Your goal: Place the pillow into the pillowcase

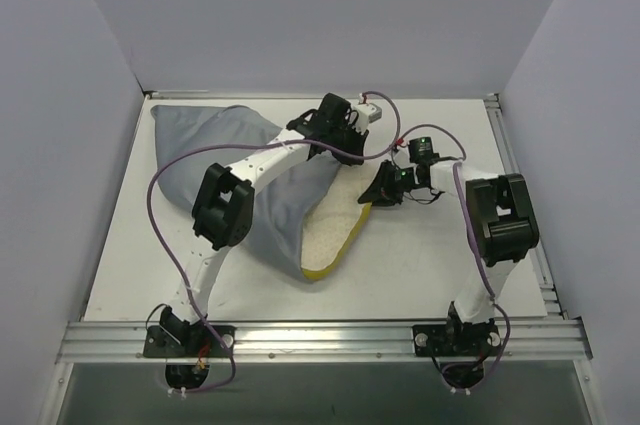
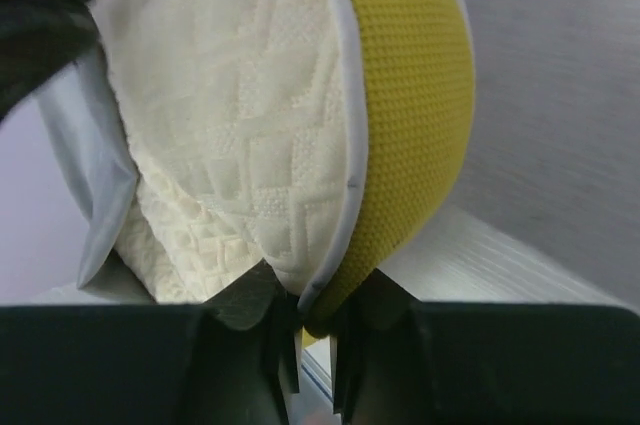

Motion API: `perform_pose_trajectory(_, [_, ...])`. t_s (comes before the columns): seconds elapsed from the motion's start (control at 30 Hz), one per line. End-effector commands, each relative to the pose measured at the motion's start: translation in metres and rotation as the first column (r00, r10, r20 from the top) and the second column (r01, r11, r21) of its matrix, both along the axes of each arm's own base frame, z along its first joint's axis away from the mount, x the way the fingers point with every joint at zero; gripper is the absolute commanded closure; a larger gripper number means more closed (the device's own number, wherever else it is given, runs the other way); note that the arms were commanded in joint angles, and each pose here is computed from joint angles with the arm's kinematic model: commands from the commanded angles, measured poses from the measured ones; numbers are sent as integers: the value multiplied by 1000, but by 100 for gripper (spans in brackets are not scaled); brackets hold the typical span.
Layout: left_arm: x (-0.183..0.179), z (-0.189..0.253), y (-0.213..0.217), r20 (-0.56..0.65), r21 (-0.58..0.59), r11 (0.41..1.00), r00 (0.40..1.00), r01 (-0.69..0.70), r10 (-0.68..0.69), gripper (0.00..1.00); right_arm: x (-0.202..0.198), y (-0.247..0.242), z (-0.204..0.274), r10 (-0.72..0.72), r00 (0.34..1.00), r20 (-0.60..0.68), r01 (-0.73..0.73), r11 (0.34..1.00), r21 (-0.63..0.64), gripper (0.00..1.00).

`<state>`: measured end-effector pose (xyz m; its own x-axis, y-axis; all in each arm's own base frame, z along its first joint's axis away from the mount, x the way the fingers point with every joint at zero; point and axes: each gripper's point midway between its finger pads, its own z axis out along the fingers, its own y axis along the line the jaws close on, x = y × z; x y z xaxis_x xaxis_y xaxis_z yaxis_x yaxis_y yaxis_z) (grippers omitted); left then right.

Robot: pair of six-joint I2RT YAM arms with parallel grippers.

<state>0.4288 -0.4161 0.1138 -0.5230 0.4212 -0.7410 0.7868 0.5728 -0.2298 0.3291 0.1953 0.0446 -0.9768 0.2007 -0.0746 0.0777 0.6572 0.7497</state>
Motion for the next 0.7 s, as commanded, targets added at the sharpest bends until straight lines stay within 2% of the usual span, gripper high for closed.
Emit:
perform_pose_trajectory(0.0, [-16, 60, -38, -13, -197, 976, 995, 91, -95, 100, 9, 25, 30, 32, 995, 90, -42, 992, 119, 94])
perform_pose_trajectory(0.07, [-26, 87, -54, -2, -253, 961, 994, 110, -114, 100, 7, 27, 37, 24, 996, 90, -37, 989, 144, 100])
perform_pose_trajectory(0.13, [-28, 95, -51, 5, -242, 966, 996, 88, -89, 100, 4, 23, 41, 23, 995, 93, -36, 990, 140, 100])
perform_pose_trajectory(0.17, [-20, 103, -42, 44, -215, 976, 999, 39, -30, 97, 2, 20, 42, 30, 994, 104, -43, 990, 133, 100])
perform_pose_trajectory(0.2, [-12, 99, -31, 64, -178, 984, 998, -15, 26, 75, -2, 14, 38, 22, 996, 89, -33, 992, 123, 100])
perform_pose_trajectory(0.23, [-7, 97, -19, 85, -146, 988, 994, -59, 72, 63, -4, 10, 39, 15, 995, 94, -26, 993, 114, 100])
perform_pose_trajectory(0.33, [10, 79, 26, 151, -25, 981, 970, -191, 193, 35, -14, 5, 33, 19, 997, 80, -27, 994, 105, 100])
perform_pose_trajectory(0.47, [11, 45, 70, 125, 78, 965, 963, -249, 238, 31, -25, 1, 26, 29, 997, 75, -35, 996, 88, 100])
perform_pose_trajectory(0.67, [-10, 11, 71, 81, 146, 976, 985, -161, 151, 26, -35, -5, 15, 43, 998, 51, -46, 997, 68, 100])
